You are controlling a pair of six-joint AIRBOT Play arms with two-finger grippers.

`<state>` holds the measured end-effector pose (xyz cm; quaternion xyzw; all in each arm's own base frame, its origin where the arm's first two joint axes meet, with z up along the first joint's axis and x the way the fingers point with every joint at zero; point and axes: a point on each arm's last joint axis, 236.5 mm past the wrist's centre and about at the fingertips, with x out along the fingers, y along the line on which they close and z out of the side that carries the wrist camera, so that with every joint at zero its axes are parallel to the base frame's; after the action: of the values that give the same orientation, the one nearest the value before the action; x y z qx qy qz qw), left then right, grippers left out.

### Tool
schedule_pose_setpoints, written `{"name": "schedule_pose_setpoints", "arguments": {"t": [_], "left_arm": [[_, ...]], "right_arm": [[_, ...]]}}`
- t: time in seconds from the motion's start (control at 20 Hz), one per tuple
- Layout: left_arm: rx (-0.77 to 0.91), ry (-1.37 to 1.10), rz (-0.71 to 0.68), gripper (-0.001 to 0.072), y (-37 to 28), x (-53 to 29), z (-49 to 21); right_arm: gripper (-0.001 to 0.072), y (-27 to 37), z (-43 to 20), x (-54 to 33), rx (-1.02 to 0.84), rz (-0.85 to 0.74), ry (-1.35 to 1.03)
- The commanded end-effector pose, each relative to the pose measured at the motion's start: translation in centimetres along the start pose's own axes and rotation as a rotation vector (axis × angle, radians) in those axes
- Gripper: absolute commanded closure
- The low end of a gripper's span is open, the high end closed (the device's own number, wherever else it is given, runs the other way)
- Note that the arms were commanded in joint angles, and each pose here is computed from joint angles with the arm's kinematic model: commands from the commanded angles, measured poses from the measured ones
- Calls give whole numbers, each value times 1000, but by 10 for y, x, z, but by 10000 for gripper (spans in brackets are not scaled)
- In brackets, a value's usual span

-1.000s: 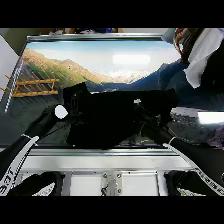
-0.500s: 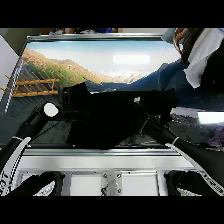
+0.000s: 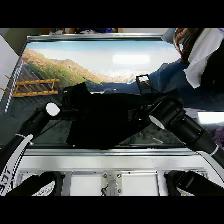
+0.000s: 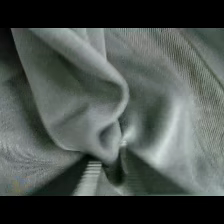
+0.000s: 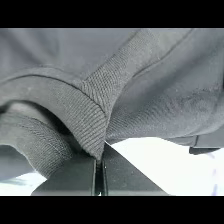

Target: Fold the clothes and pants, and hang the long-sleeved shirts on hangers.

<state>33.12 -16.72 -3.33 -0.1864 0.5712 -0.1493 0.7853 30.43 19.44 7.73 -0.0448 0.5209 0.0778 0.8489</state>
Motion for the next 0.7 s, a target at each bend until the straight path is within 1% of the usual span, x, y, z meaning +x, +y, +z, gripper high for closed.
{"name": "schedule_pose_setpoints", "arguments": {"t": [0.0,0.05,0.25,0.5,0.55,0.65], "left_arm": [[47,-120,-27,67,-14,-26,21],[63,-158,-42,89,-22,-40,25],[185,-201,-135,89,-77,-71,5],[283,-190,-274,90,-157,-56,-35],[294,-178,-269,90,-163,-46,-42],[281,-131,-196,90,-155,-18,-54]], "right_arm": [[689,7,12,-17,39,51,-21],[689,8,16,-20,51,60,-28],[689,12,31,-33,60,82,-73],[689,13,33,-35,115,91,-75],[689,15,32,-35,117,98,-71],[688,20,29,-36,123,117,-58]]}}
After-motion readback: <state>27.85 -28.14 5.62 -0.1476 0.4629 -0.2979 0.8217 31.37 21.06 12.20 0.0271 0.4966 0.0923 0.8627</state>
